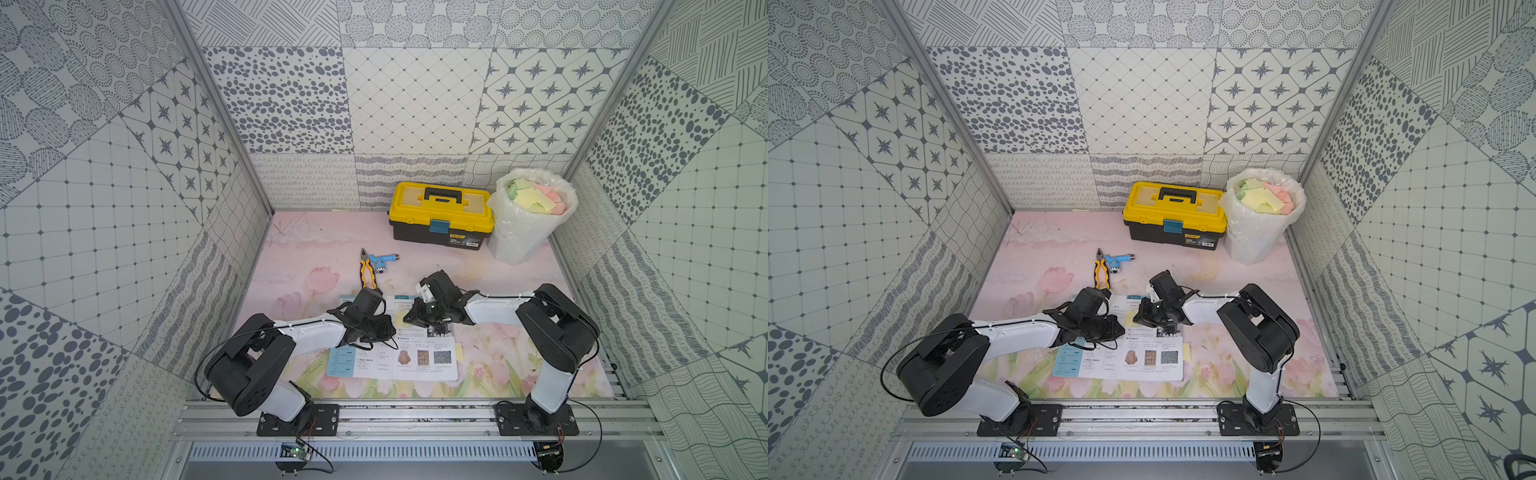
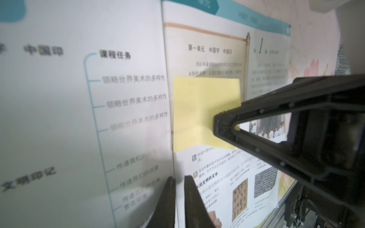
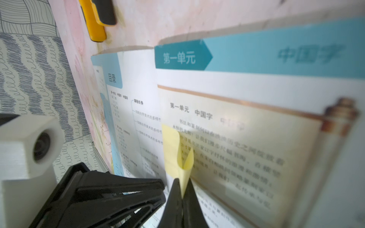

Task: Peel off the used sticky note
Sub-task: Tear off the note from the book.

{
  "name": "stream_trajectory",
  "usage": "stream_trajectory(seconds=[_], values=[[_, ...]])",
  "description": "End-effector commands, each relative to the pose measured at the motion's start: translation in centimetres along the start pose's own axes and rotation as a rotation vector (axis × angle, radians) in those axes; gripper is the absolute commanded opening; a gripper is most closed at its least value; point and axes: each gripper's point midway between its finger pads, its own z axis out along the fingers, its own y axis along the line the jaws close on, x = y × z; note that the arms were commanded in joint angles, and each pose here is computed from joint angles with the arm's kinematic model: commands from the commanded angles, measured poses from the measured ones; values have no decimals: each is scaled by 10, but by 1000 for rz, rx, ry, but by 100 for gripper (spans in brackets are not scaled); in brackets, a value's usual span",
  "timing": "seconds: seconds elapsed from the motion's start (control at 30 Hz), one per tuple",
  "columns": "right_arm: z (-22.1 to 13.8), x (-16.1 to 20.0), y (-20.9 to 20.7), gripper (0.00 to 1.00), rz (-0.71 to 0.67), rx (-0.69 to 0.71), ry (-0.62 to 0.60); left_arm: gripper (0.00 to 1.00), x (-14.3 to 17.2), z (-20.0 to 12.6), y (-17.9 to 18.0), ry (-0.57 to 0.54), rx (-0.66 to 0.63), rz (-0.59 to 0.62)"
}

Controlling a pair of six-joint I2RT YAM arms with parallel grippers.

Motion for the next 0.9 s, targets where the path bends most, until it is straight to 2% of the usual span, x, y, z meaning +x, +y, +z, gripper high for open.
stream_trajectory(seconds=[0.0, 0.5, 0.87], values=[[2, -12, 22, 0, 5, -89, -32, 12, 6, 3, -1, 45, 11, 20], [-13, -34, 50, 0, 64, -221, -101, 7, 7, 7, 9, 51, -33, 16], [-67, -58, 64, 0, -4, -219, -213, 9, 4, 6, 6, 42, -27, 14]])
